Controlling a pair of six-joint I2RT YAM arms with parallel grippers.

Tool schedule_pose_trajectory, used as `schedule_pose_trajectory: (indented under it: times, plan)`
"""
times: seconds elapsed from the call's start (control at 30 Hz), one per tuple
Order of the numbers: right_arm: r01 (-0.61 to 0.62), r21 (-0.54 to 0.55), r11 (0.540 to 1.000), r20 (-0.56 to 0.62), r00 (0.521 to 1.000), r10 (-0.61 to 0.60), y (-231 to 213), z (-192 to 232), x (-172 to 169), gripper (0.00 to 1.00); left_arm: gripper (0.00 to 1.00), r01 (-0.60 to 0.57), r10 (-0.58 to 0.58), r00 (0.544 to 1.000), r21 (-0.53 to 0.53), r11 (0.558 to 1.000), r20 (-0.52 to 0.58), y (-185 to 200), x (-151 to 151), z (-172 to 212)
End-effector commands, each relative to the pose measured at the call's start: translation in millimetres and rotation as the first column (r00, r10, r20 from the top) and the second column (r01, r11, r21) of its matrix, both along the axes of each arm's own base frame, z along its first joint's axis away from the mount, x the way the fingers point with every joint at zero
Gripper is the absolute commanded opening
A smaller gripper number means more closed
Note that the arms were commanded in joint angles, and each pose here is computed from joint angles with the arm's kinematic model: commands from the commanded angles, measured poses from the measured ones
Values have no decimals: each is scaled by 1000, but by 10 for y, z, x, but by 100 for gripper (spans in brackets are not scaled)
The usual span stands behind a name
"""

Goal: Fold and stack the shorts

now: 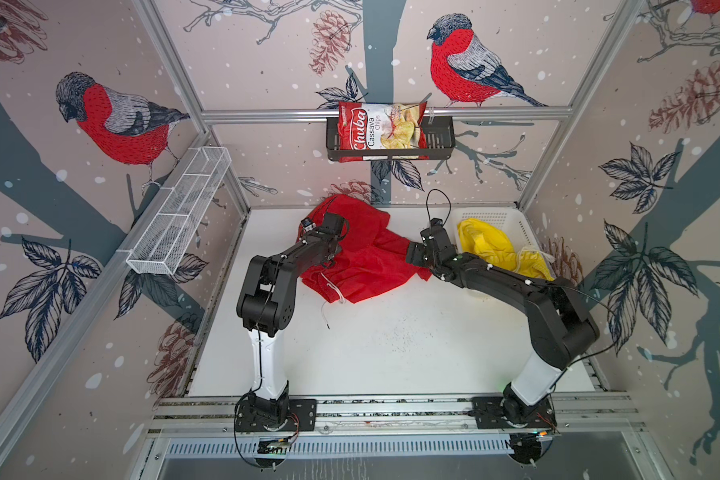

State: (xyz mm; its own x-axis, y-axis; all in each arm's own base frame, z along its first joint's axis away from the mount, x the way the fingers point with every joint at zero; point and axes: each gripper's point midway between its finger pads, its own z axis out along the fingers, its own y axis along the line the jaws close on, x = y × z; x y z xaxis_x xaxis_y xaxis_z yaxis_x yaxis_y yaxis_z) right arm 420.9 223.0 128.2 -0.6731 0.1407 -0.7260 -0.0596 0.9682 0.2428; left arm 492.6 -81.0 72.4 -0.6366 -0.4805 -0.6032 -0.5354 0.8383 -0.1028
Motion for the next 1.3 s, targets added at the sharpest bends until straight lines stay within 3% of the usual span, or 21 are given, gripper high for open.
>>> schedule_pose_trajectory:
  times: [0.0, 0.1, 0.13, 0.2, 0.27, 0.3, 0.4, 0.47, 0.6, 0.67, 0.73, 0.83, 0.93, 1.07, 1.2, 1.27]
  plan:
    - [-23, 54, 998, 27, 999, 22, -15, 91, 20, 84, 0, 34, -31, 999, 95, 995, -37, 61, 11, 78]
    - [-25, 84, 996, 24, 999, 23, -85, 126, 3, 62, 0, 46, -46, 999, 155, 987, -5, 42, 27, 412]
    - [-31, 94, 995, 25, 999, 29, -98, 138, -8, 50, 0, 83, -88, 996, 176, 981, 23, -18, 55, 601]
    - [-44, 109, 993, 36, 999, 41, -106, 184, -27, 32, 0, 192, -215, 973, 209, 959, 89, -235, 106, 997]
    - [-78, 121, 990, 49, 996, 73, -62, 254, -44, 20, 0, 337, -373, 914, 211, 917, 158, -557, 94, 1431]
    - [-100, 127, 987, 51, 994, 95, -27, 280, -58, 19, 0, 410, -445, 875, 196, 891, 191, -715, 67, 1608]
    - [-174, 164, 971, 71, 984, 164, 143, 334, -103, 20, 0, 623, -632, 697, 149, 768, 338, -1172, -145, 2280]
    - [-185, 181, 966, 73, 982, 175, 261, 303, -115, 22, 0, 673, -653, 603, 147, 725, 458, -1258, -346, 2764]
    - [-243, 236, 941, 37, 970, 241, 704, 124, -273, 22, 0, 758, -678, 346, 233, 609, 648, -1376, -849, 3604]
    - [-310, 270, 911, 23, 949, 316, 1101, 8, -493, 24, 0, 783, -682, 230, 284, 554, 694, -1400, -1113, 3956]
    - [-393, 301, 869, 19, 913, 407, 1536, -70, -766, 24, 0, 797, -679, 145, 321, 511, 720, -1419, -1315, 4185]
    - [-522, 342, 782, 23, 836, 548, 2201, -150, -1263, 25, 0, 818, -685, 47, 365, 444, 727, -1464, -1540, 4384]
    - [-634, 382, 673, 68, 745, 663, 2653, -96, -1725, 22, 0, 820, -702, 26, 386, 422, 712, -1463, -1611, 4382]
    - [-676, 424, 603, 192, 718, 670, 2496, 278, -1905, 24, 0, 802, -737, 72, 401, 444, 672, -1384, -1519, 4155]
    - [-689, 379, 618, 285, 722, 630, 1895, 711, -1910, 32, 0, 808, -775, 90, 409, 423, 625, -1352, -1473, 3840]
    - [-660, 318, 681, 335, 750, 570, 1476, 935, -1861, 38, 0, 823, -798, 76, 414, 388, 598, -1358, -1503, 3697]
